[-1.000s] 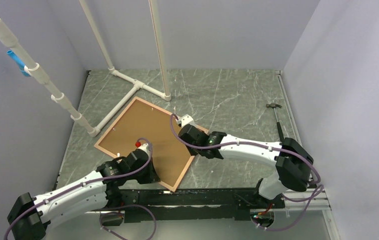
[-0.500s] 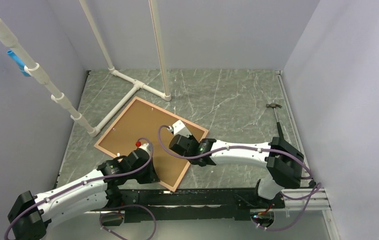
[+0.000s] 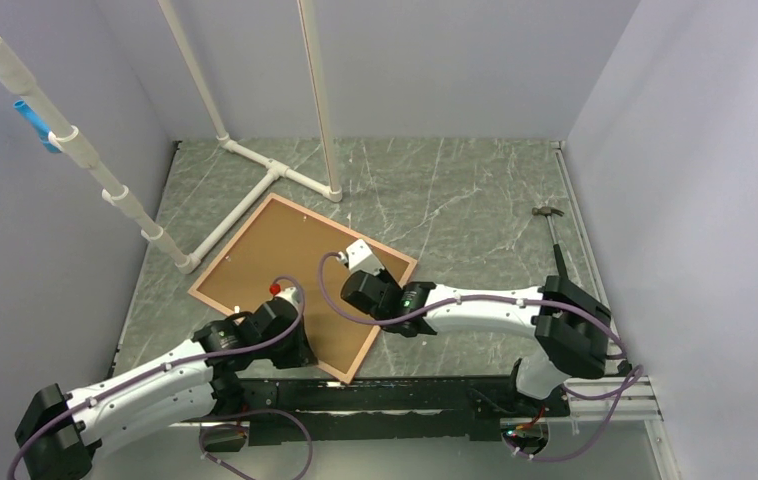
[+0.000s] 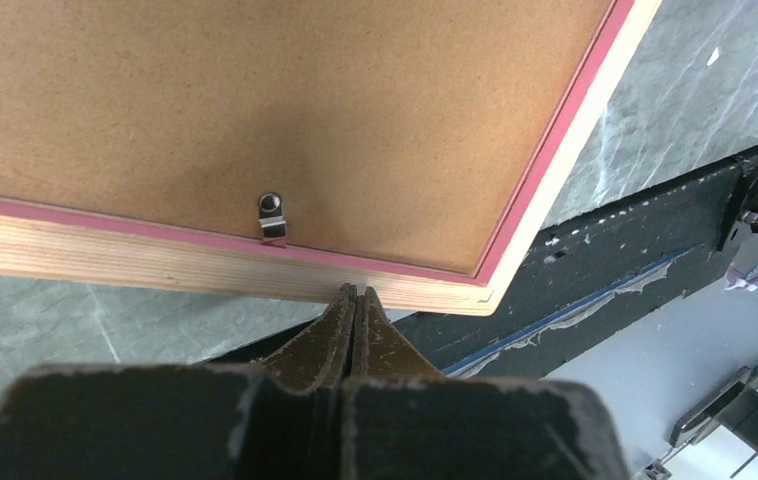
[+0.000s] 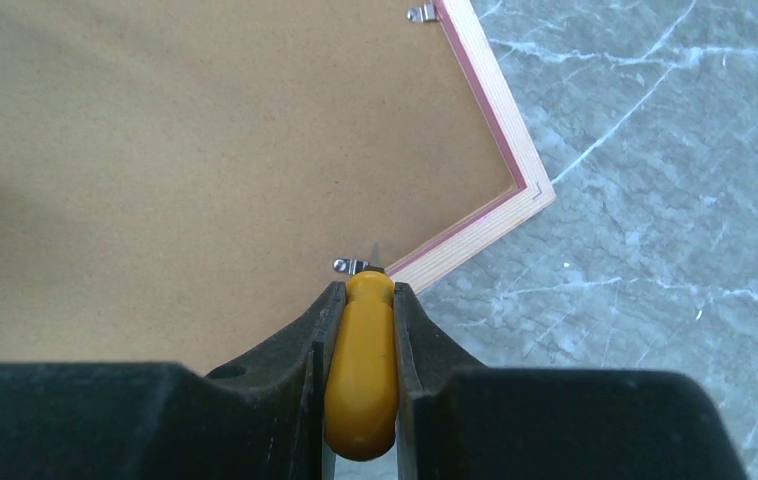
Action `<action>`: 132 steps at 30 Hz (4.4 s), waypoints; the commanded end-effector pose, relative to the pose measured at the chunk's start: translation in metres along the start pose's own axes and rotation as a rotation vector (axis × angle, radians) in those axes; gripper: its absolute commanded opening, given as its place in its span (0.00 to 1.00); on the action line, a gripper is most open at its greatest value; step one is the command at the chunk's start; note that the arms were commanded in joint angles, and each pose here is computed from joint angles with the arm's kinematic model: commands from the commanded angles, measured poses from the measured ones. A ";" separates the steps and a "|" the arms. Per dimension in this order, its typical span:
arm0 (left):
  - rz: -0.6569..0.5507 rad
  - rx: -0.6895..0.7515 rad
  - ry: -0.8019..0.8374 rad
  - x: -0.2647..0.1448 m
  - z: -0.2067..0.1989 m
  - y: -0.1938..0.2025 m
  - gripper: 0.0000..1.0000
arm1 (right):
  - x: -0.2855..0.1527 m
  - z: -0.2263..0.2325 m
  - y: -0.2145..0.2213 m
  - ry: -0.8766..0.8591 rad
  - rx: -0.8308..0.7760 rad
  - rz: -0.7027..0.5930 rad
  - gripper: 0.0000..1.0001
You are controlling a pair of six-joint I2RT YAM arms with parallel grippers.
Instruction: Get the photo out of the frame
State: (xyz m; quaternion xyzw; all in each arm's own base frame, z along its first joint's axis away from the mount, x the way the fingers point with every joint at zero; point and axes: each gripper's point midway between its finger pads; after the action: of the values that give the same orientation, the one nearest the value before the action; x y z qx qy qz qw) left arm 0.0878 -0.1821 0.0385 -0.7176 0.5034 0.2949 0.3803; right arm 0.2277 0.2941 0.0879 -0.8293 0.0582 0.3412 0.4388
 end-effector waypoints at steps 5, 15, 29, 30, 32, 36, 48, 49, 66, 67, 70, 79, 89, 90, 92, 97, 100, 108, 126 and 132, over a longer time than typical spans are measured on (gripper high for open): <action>-0.085 -0.001 0.049 -0.023 -0.019 -0.019 0.05 | -0.022 -0.019 -0.030 -0.029 0.141 -0.088 0.00; -0.173 -0.020 0.000 -0.038 -0.011 -0.033 0.47 | 0.011 -0.052 -0.061 -0.119 0.397 -0.166 0.00; -0.098 -0.053 -0.045 -0.013 0.007 -0.015 0.32 | 0.062 -0.053 -0.087 -0.134 0.395 -0.183 0.00; -0.099 -0.055 -0.049 -0.013 0.009 -0.015 0.32 | 0.066 -0.053 -0.090 -0.131 0.382 -0.178 0.00; -0.103 -0.057 -0.053 -0.014 0.010 -0.015 0.32 | 0.071 -0.053 -0.100 -0.120 0.362 -0.182 0.00; -0.101 -0.055 -0.059 -0.014 0.013 -0.014 0.29 | 0.083 -0.047 -0.100 -0.122 0.310 -0.144 0.00; -0.086 -0.048 -0.063 -0.014 0.011 -0.013 0.25 | 0.107 -0.046 -0.094 -0.066 0.229 -0.092 0.00; -0.087 -0.049 -0.061 -0.014 0.011 -0.012 0.25 | 0.109 -0.046 -0.091 -0.054 0.216 -0.082 0.00; -0.103 -0.046 -0.078 -0.013 0.016 -0.014 0.25 | 0.098 -0.044 -0.059 0.050 0.079 0.122 0.00; -0.104 -0.046 -0.076 -0.013 0.016 -0.014 0.25 | 0.098 -0.043 -0.058 0.047 0.076 0.131 0.00; -0.104 -0.046 -0.076 -0.013 0.016 -0.015 0.26 | 0.098 -0.035 -0.053 0.009 0.075 0.155 0.00; -0.112 -0.061 -0.055 -0.014 0.012 -0.016 0.26 | 0.079 -0.023 -0.076 -0.116 0.150 0.051 0.00; -0.187 -0.094 -0.058 -0.032 0.011 -0.028 0.46 | 0.013 -0.050 -0.107 0.024 0.155 -0.097 0.00; -0.193 -0.095 -0.068 -0.033 0.012 -0.030 0.51 | 0.008 -0.041 -0.106 -0.019 0.172 -0.104 0.00; -0.202 -0.101 -0.096 -0.037 0.016 -0.032 0.60 | -0.002 -0.020 -0.105 -0.120 0.217 -0.128 0.00; -0.191 -0.145 -0.206 -0.042 0.032 -0.041 0.68 | -0.041 0.047 -0.118 -0.410 0.323 -0.242 0.00; -0.197 -0.246 -0.223 -0.039 0.040 -0.051 0.65 | -0.060 0.068 -0.120 -0.506 0.370 -0.283 0.00; -0.230 -0.487 -0.245 -0.030 0.066 -0.056 0.53 | -0.081 0.118 -0.113 -0.622 0.272 -0.260 0.00; -0.239 -0.572 -0.309 -0.013 0.084 -0.052 0.38 | -0.072 0.171 -0.080 -0.499 0.011 -0.134 0.00; -0.225 -0.571 -0.327 -0.010 0.091 -0.045 0.30 | -0.070 0.177 -0.075 -0.498 -0.021 -0.126 0.00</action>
State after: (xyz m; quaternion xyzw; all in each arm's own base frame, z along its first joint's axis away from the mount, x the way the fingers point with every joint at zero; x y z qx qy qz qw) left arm 0.1327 -0.0984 0.0213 -0.8027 0.2507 0.4753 0.2587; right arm 0.1124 0.4536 0.0998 -0.7217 -0.0904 0.5186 0.4494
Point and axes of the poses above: each gripper's point midway between its finger pads, its own x axis out along the fingers, its own z axis along the line the jaws close on, y = z × x, and after that the axes turned 5 degrees about -x, right-handed
